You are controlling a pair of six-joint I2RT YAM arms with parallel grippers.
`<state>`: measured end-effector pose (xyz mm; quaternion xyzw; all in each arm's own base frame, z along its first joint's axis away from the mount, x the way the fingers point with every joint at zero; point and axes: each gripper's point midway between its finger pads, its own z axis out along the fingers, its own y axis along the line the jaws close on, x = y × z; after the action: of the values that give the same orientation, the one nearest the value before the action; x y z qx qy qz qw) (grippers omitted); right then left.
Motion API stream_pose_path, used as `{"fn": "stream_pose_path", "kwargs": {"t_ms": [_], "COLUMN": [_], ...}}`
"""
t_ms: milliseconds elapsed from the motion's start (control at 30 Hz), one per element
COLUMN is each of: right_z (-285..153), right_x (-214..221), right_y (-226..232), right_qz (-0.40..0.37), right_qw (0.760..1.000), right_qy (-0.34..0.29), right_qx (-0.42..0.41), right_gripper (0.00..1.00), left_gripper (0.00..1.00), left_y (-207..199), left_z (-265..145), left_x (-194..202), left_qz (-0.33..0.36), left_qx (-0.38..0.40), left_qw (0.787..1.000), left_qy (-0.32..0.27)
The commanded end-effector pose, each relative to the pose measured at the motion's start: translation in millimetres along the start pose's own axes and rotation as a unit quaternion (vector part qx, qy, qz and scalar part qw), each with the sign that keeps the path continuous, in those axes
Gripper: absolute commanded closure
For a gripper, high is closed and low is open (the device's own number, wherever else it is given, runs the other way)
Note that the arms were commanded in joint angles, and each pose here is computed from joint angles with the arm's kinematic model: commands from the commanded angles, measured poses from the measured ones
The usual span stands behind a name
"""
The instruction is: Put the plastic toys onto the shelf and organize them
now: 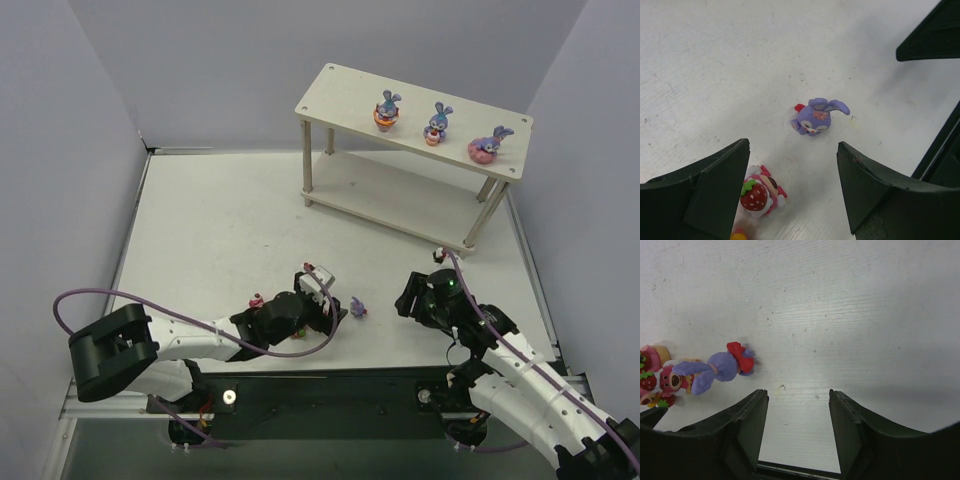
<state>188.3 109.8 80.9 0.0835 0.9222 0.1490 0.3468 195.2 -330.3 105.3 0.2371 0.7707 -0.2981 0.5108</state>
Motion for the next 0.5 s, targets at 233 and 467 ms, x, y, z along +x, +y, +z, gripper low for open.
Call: {"fn": "stream_pose_path", "kwargs": {"t_ms": [233, 467], "right_z": [-2.3, -4.7], "right_x": [2.7, 4.7], "right_y": [-4.2, -7.9], "right_qz": [0.005, 0.008], "right_qw": [1.0, 1.0], "right_qy": [0.003, 0.004], "right_qx": [0.006, 0.01], "right_gripper": [0.48, 0.48], "left_gripper": [0.17, 0.17], "left_y": [-61.2, -53.8], "left_z": [9.4, 25.3], "left_x": [-22.0, -10.7], "left_qz": [0.077, 0.066], "left_qx": [0.187, 0.209], "left_qw": [0.978, 0.975], "left_qy": [-0.049, -0.034]}}
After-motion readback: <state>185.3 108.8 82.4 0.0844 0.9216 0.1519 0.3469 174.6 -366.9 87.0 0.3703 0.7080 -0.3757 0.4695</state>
